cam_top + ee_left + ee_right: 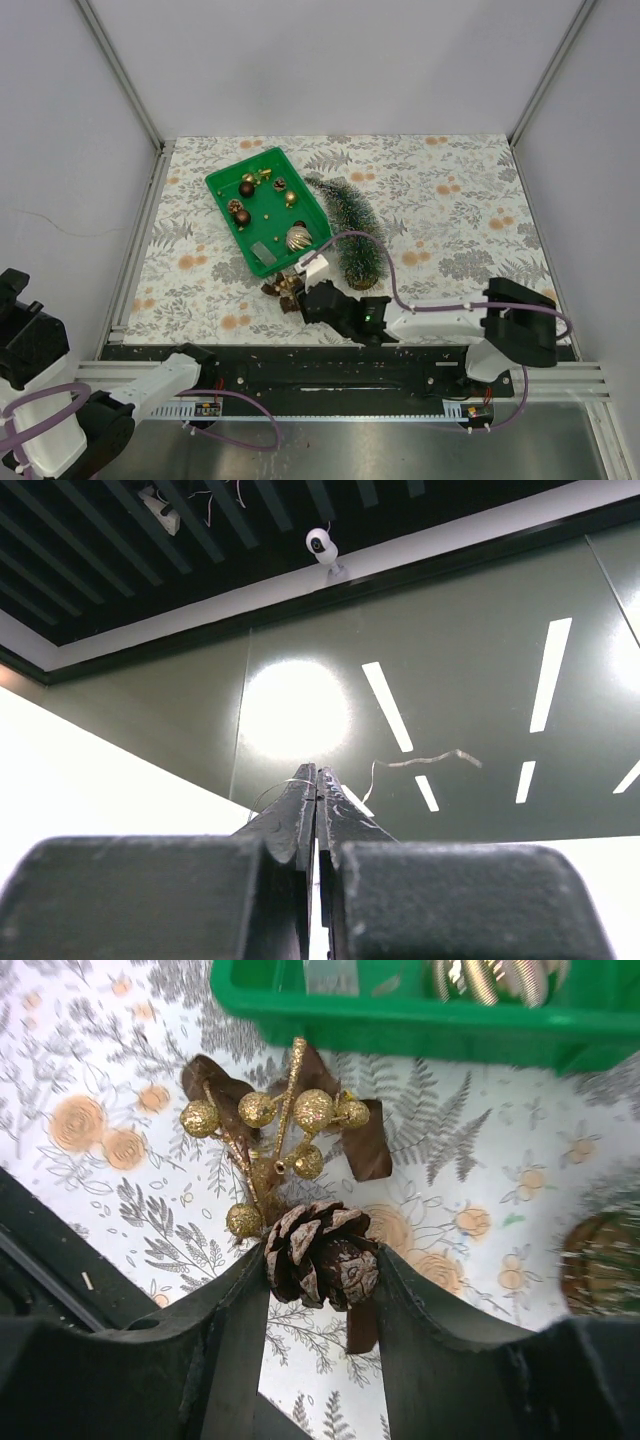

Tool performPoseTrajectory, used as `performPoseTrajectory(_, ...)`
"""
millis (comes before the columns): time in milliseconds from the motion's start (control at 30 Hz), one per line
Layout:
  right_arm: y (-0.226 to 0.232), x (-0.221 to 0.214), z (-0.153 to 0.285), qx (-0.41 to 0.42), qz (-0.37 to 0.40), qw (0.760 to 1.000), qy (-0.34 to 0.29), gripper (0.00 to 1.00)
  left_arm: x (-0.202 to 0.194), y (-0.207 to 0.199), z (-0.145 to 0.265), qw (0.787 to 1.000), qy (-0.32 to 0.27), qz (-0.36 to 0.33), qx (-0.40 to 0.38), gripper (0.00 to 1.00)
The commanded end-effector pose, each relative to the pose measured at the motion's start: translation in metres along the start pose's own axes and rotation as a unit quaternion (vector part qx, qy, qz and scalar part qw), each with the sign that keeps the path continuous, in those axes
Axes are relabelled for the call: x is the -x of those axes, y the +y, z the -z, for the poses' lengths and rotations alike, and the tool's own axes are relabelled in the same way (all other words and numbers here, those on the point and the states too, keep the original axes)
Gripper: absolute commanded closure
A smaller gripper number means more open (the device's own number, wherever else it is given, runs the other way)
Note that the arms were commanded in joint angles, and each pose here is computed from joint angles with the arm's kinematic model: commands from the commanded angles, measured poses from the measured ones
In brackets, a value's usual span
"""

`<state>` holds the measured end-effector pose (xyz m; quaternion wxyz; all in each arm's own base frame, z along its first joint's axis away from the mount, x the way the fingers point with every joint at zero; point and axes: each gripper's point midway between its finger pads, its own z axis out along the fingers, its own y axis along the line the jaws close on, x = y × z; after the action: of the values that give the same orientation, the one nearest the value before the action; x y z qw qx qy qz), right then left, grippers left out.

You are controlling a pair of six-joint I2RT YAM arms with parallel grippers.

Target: Decorate the small christmas tree

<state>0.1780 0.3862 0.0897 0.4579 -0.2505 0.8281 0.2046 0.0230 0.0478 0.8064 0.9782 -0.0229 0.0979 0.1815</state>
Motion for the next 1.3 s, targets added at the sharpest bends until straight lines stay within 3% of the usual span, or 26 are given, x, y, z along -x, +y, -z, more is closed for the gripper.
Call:
performPoseTrajectory(0, -0.022, 0.041, 0.031, -0.031, -0.002, 0.998, -0.051, 0.72, 0.004, 0.009, 0.003, 1.000, 0.003, -0.014, 0.008, 1.00)
performPoseTrajectory(367, -0.055, 0.097, 0.122, -0.022, -0.034, 0.993, -0.109, 0.73, 0.005, 0.008, 0.005, 1.000, -0.004, -0.021, 0.007, 1.00)
performPoseTrajectory(567, -0.055, 0.149, 0.176, 0.009, -0.035, 0.987, -0.154, 0.74, 0.005, 0.008, 0.006, 1.000, -0.003, -0.021, 0.006, 1.00)
performPoseTrajectory(833, -0.104, 0.212, 0.241, -0.062, -0.037, 0.966, -0.248, 0.73, 0.003, 0.007, 0.006, 1.000, -0.001, -0.020, 0.004, 1.00)
performPoseTrajectory(1067, -0.171, 0.227, 0.251, -0.244, -0.032, 0.934, -0.259, 0.71, 0.004, 0.005, 0.005, 1.000, -0.001, -0.012, 0.002, 1.00)
performPoseTrajectory(1267, -0.264, 0.225, 0.199, -0.315, -0.109, 0.918, -0.213, 0.72, 0.002, 0.001, 0.005, 1.000, 0.005, 0.002, -0.005, 1.00)
